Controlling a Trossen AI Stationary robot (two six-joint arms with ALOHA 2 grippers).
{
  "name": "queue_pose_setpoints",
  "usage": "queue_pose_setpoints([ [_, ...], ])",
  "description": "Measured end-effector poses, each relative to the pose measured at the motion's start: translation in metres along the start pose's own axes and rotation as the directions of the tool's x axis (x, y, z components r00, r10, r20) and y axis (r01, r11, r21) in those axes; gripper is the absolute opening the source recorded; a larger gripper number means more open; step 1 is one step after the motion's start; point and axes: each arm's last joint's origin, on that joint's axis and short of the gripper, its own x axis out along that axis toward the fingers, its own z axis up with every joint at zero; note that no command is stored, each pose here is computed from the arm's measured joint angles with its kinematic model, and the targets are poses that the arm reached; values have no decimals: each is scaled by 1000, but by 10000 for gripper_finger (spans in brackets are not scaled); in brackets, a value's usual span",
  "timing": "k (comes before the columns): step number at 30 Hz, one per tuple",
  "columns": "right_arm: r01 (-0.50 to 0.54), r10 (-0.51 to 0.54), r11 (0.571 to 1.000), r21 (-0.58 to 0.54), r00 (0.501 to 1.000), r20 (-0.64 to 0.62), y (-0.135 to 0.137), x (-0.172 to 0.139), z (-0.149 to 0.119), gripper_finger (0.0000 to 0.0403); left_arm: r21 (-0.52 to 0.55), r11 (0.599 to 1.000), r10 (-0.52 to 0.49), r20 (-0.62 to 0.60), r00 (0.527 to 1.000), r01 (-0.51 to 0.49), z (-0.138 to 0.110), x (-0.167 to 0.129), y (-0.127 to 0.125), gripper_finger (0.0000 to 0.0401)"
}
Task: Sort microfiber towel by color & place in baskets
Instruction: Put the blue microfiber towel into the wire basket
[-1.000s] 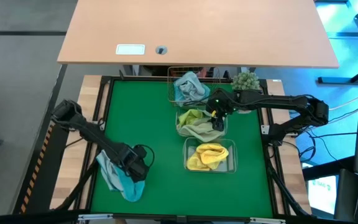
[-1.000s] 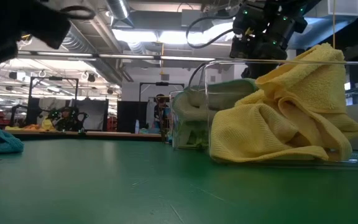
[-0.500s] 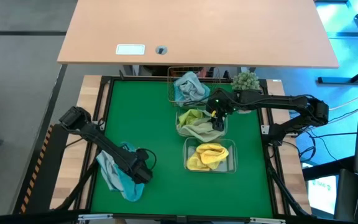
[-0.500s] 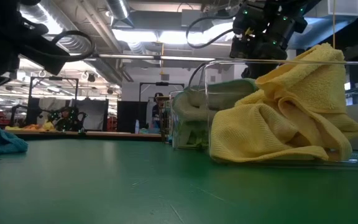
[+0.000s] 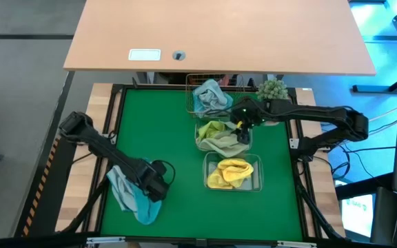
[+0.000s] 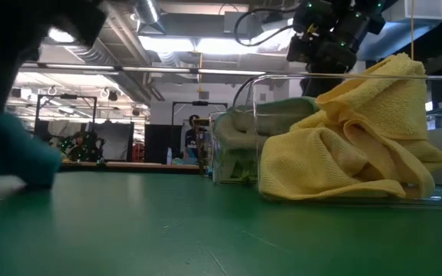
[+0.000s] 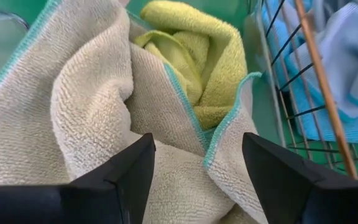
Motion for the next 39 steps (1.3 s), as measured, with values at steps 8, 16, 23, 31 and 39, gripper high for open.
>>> queue_pose_setpoints([
  [8,6,-5,1000,-4,1000,30,1,-9,0,241,56,985,-172,194,966,164,22,-63,0,1],
  [16,6,-6,1000,-6,1000,30,1,-9,0,241,130,976,-219,486,846,177,52,-126,8,0],
  [23,7,-7,1000,-7,999,36,2,-12,0,241,183,977,-205,687,697,107,87,-180,26,0],
  [31,11,-10,1000,-10,998,59,3,-22,-1,241,245,970,-220,859,463,5,142,-223,55,0],
  [39,13,-12,1000,-12,997,76,4,-29,-2,241,263,964,-248,935,254,-27,195,-245,102,0],
])
